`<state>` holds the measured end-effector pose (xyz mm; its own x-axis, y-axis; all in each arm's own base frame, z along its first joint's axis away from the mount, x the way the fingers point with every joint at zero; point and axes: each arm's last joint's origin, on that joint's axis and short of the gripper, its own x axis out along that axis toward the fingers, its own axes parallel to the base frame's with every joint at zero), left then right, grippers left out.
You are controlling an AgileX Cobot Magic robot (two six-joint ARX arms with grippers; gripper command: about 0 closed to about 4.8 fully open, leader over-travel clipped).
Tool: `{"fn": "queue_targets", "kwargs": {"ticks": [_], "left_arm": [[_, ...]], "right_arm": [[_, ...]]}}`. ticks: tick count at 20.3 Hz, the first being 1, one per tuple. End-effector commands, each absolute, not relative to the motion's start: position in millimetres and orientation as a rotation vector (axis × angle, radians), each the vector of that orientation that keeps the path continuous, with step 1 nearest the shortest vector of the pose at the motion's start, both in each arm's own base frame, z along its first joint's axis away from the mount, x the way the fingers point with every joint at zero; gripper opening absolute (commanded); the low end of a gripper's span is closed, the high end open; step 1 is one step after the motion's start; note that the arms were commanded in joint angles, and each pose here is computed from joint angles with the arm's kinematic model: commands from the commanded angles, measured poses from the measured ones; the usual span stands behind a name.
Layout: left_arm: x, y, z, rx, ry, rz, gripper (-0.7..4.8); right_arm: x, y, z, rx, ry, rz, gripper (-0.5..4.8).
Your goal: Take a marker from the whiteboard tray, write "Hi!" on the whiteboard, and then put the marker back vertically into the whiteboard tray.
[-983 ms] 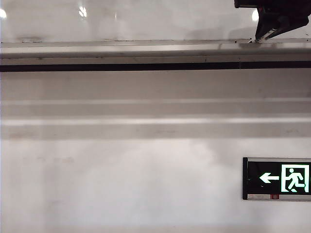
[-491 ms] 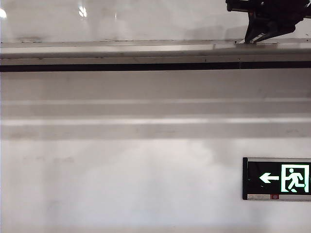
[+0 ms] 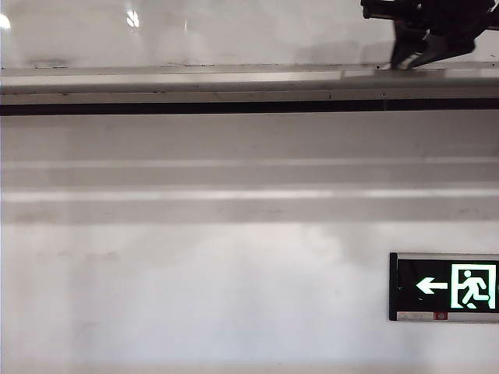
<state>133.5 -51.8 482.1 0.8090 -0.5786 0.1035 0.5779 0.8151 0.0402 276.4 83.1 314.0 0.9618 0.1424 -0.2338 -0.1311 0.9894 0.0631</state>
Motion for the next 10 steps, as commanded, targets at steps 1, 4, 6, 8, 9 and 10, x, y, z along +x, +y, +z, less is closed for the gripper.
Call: {"fn": "queue_targets", "kwargs": {"ticks": [1, 4, 6, 8, 9, 10], "left_arm": [[132.3, -51.4, 484.4, 0.007, -0.131, -0.618, -0.05], [132.3, -51.4, 484.3, 0.007, -0.13, -0.618, -0.05], [132.3, -51.4, 484.1, 0.007, -0.128, -0.618, -0.05], [132.4, -51.5, 483.7, 0.007, -0.123, -0.618, -0.05], [132.4, -51.5, 483.6, 0.007, -0.123, -0.618, -0.05], [132.4, -51.5, 483.6, 0.007, -0.123, -0.618, -0.05]], "right_arm": [[276.2, 83.6, 316.2, 0.054, 0.224, 0.146, 1.5], [276.2, 83.8, 317.1, 0.056, 0.22, 0.153, 1.77], [276.4, 84.3, 319.8, 0.062, 0.203, 0.17, 1.81], [276.4, 84.4, 322.6, 0.067, 0.178, 0.172, 1.81], [276.5, 84.5, 323.4, 0.069, 0.172, 0.172, 1.81], [276.5, 84.4, 323.6, 0.069, 0.17, 0.172, 1.81]]}}
